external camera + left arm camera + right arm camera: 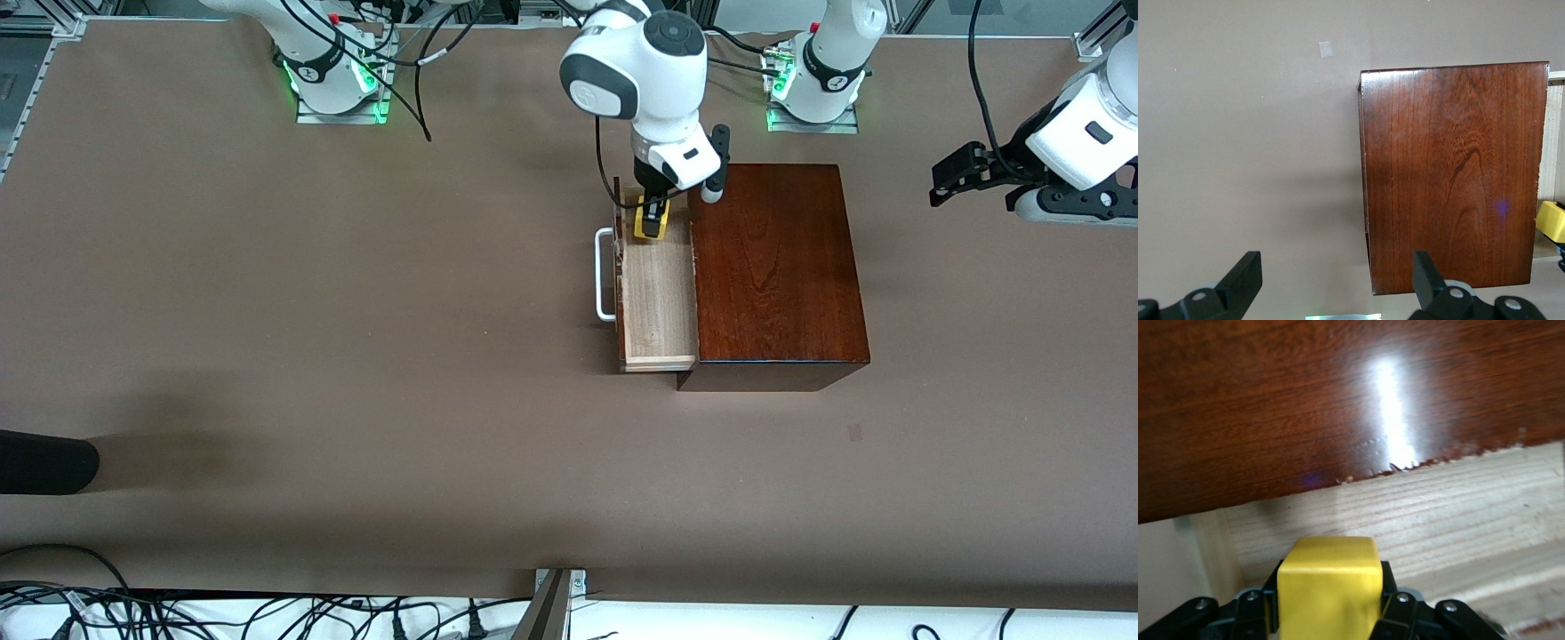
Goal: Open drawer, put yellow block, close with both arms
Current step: 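Carry the yellow cube with the right gripper into the open drawer, then open the right gripper to drop the cube and withdraw it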
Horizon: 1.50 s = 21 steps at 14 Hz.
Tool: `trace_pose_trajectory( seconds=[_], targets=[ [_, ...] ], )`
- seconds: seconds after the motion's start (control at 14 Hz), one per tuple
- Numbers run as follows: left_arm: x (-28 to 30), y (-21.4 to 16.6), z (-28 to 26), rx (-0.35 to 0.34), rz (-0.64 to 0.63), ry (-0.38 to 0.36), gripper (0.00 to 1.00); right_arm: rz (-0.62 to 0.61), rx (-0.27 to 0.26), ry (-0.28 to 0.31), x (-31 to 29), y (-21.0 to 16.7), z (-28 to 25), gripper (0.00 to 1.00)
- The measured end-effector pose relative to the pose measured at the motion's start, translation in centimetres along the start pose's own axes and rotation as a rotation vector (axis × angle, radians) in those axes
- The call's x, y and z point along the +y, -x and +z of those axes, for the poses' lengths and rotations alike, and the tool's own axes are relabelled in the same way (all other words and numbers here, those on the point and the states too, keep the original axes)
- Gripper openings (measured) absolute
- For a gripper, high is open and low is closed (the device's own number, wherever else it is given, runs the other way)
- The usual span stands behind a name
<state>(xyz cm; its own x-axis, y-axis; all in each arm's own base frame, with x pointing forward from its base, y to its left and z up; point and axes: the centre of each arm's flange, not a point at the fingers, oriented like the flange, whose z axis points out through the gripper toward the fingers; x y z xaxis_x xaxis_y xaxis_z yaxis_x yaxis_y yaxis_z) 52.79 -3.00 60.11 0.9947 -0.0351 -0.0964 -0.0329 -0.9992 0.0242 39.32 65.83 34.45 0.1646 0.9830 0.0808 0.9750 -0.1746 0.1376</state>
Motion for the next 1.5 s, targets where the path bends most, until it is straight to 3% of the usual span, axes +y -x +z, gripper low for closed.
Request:
trace_pose_trajectory(
  seconds=[0.64, 1.0, 1.07, 1.36, 1.5],
  targets=[
    [0.4, -0.4, 0.0, 0.001, 0.007, -0.001, 1.00, -0.144, -0.018, -0.004, 1.1, 0.5, 2.9, 0.56],
    [0.5, -1.8, 0.7, -0.010, 0.007, -0.003, 1.00, -0.165, -0.019, 0.003, 1.6, 0.7, 3.5, 0.56],
    [0.5, -2.0, 1.0, -0.014, 0.007, -0.004, 1.00, -0.162, -0.018, 0.006, 1.9, 0.7, 3.5, 0.60],
    [-0.1, -2.6, 1.6, -0.026, -0.005, -0.003, 1.00, -0.152, 0.002, 0.018, 2.7, 0.5, 2.5, 1.00],
    [-0.2, -2.6, 1.6, -0.025, -0.006, -0.003, 1.00, -0.143, 0.019, 0.030, 3.3, 0.3, 1.4, 1.00]
  ],
)
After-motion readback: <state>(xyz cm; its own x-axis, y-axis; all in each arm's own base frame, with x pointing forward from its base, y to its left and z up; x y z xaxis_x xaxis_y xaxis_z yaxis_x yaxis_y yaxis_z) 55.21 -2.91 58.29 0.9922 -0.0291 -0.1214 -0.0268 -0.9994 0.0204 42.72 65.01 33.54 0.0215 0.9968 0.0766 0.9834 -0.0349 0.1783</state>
